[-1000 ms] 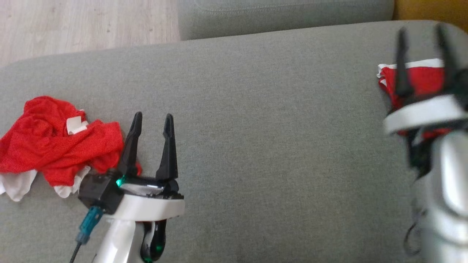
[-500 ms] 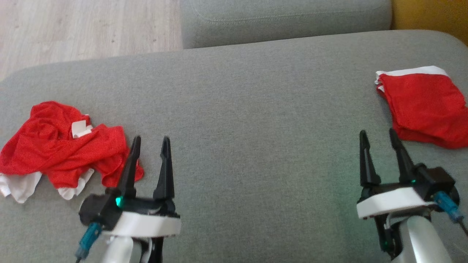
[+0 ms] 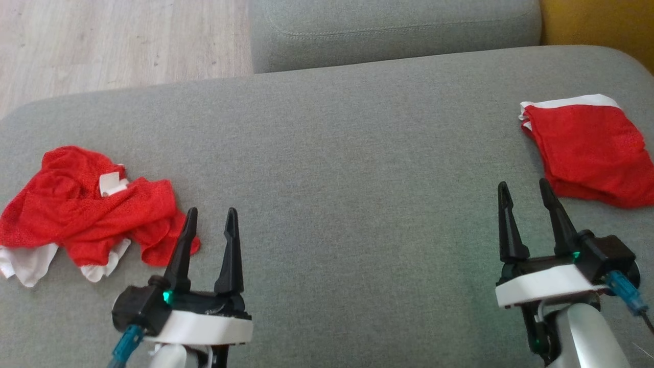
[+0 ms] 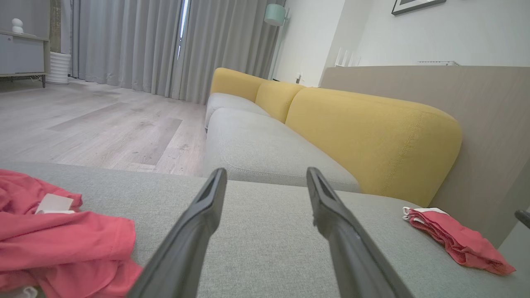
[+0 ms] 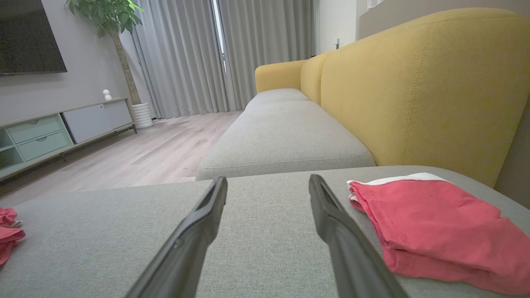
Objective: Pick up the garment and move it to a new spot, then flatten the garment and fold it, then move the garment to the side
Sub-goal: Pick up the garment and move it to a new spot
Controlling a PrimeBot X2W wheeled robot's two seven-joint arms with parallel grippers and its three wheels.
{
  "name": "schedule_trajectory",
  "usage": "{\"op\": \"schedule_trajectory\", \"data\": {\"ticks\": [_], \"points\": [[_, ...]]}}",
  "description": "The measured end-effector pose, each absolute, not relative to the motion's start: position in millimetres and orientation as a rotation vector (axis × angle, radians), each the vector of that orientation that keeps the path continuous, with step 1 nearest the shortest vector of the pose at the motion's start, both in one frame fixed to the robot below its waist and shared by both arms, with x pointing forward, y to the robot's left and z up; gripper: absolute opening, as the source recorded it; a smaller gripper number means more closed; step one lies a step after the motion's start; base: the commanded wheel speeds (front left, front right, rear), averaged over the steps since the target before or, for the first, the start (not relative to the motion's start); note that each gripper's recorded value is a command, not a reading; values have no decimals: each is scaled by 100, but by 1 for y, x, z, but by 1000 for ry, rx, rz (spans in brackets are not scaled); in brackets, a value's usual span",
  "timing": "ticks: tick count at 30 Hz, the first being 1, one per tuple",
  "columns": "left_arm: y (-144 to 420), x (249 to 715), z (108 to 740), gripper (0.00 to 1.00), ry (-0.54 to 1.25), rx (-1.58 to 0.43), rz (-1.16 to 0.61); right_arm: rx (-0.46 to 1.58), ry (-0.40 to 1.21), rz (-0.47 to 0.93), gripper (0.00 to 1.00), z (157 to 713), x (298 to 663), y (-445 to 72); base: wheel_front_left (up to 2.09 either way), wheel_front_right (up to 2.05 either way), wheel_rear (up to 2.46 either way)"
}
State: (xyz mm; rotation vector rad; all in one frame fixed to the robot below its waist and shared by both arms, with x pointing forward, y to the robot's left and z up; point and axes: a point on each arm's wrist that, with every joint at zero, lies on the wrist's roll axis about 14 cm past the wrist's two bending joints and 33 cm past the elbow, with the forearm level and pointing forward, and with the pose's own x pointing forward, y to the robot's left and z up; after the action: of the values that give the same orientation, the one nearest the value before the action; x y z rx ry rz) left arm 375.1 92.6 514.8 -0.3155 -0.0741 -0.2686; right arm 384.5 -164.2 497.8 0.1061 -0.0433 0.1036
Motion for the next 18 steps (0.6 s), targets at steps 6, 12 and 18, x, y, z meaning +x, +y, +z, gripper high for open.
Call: {"op": "schedule_trajectory", "data": {"ticks": [6, 12, 18], "points": [[94, 375, 514, 100, -71, -315, -262, 107, -41, 109, 100, 497, 386, -162, 0, 0, 0], [103, 374, 514, 100, -75, -306, -231, 94, -34, 164, 100, 495, 388, -144, 0, 0, 0], [128, 367, 517, 100, -95, -286, -150, 106, -15, 275, 100, 491, 388, -106, 0, 0, 0]]}}
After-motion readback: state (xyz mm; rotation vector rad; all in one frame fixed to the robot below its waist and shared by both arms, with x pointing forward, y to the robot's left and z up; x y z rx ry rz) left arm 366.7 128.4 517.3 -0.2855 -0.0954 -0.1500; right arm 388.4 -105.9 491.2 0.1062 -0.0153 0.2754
